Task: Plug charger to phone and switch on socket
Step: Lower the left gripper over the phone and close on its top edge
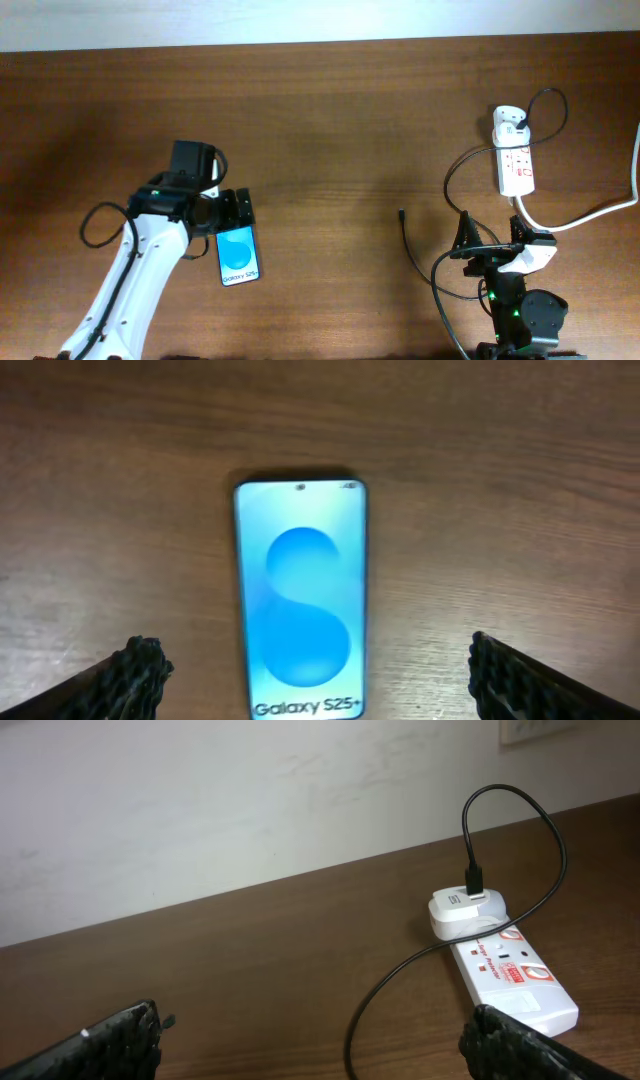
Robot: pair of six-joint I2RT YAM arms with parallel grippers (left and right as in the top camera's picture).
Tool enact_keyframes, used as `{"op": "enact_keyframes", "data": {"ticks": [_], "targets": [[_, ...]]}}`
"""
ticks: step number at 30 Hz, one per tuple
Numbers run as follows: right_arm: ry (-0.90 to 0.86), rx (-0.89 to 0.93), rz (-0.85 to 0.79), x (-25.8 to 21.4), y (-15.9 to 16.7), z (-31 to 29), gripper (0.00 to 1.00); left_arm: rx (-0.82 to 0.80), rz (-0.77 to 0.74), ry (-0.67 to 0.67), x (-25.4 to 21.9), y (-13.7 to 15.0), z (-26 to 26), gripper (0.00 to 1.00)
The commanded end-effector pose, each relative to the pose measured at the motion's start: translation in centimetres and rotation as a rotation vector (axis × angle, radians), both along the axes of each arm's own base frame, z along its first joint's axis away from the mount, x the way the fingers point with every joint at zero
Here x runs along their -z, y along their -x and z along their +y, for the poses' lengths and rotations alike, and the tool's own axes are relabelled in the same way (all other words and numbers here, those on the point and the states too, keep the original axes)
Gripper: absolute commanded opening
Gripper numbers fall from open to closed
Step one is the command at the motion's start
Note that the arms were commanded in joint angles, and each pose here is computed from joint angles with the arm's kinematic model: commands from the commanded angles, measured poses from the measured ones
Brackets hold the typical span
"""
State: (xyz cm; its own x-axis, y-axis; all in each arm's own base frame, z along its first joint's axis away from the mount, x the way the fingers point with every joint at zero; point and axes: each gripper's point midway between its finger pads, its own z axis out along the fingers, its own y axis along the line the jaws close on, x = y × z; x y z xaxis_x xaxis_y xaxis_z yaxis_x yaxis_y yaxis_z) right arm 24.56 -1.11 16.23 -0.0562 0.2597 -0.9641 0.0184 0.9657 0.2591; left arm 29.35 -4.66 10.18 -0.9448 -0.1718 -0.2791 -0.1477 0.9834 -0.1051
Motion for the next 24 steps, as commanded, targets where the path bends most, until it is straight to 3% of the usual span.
{"op": "enact_keyframes", "data": {"ticks": [1,6,13,24], "targets": [[0.002,-0.002,0.003,0.3,0.0,0.1,0.98,0.029,-0.003,-0.025,0.3,0.2,-1.0,0.99],[0.002,-0.002,0.003,0.3,0.0,0.1,0.98,0.031,-0.004,-0.025,0.4,0.0,-1.1,0.99],[0.002,-0.002,0.003,0.3,0.0,0.1,0.98,0.031,0.124,-0.055,4.5,0.1,-0.9,0.99],[0.002,-0.002,0.003,0.3,0.0,0.1,0.99,0.031,0.138,-0.058,4.6,0.4,-0.9,0.99]]}}
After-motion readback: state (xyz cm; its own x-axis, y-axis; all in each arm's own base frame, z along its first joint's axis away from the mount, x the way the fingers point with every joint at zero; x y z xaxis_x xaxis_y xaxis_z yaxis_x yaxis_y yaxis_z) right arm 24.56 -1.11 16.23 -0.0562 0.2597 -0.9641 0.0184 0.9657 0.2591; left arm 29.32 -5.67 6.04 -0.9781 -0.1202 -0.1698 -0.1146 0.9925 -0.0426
